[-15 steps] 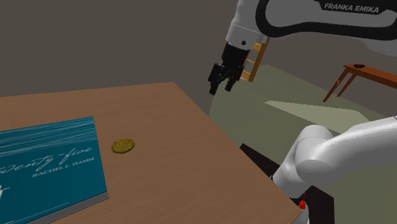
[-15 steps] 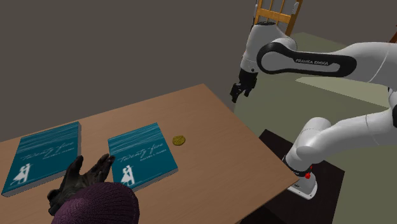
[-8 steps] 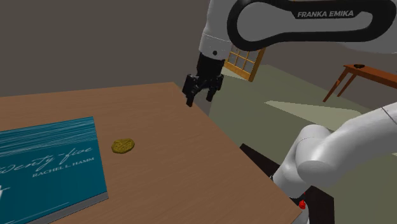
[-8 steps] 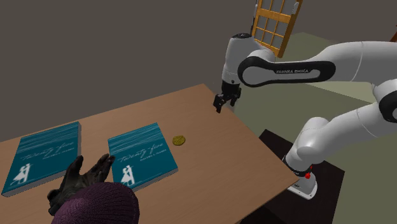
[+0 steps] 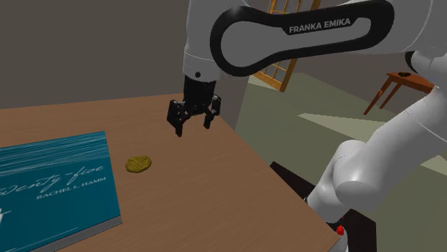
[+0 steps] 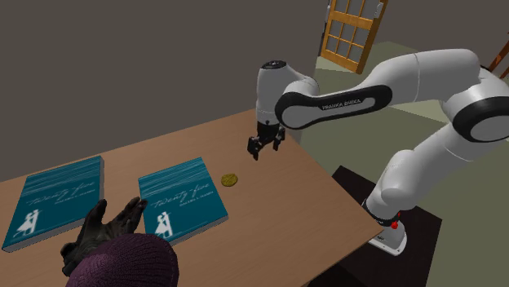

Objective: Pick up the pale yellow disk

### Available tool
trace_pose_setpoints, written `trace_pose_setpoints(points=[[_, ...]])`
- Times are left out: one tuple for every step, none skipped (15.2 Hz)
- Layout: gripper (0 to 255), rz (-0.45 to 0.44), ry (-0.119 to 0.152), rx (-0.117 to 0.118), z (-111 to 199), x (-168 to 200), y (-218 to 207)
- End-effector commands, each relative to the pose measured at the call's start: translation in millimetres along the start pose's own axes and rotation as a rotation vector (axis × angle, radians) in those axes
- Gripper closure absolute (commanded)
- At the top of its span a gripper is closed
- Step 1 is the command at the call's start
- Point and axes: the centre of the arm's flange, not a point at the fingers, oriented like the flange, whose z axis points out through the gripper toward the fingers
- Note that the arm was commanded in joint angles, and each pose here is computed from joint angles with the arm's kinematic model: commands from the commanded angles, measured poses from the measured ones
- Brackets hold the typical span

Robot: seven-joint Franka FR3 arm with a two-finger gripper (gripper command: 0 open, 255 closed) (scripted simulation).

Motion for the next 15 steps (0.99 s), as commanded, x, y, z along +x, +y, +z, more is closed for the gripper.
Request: trace_pose_setpoints(points=[[0, 0.011, -0.007, -0.005, 10, 3, -27], [0, 0.016, -0.01, -0.008, 15, 6, -39], [0, 0.021, -0.014, -0.011, 20, 8, -52], [0, 0.026, -0.017, -0.014, 26, 11, -64], [0, 0.031, -0.02, -0.017, 31, 14, -76], [0, 0.036, -0.024, -0.02, 37, 16, -89], [0, 0.04, -0.027, -0.023, 42, 19, -101], [0, 0.045, -0.03, -0.026, 48, 22, -113], [0, 0.05, -0.034, -0.029, 53, 25, -125], [0, 0.055, -0.037, -0.032, 59, 28, -137], [0, 0.059, -0.04, -0.034, 64, 30, -149], [0, 0.059, -0.04, -0.034, 70, 30, -148], [0, 0.059, -0.04, -0.034, 75, 30, -148], [0, 0.059, -0.04, -0.034, 80, 30, -148], [0, 0.059, -0.04, -0.034, 86, 30, -148]])
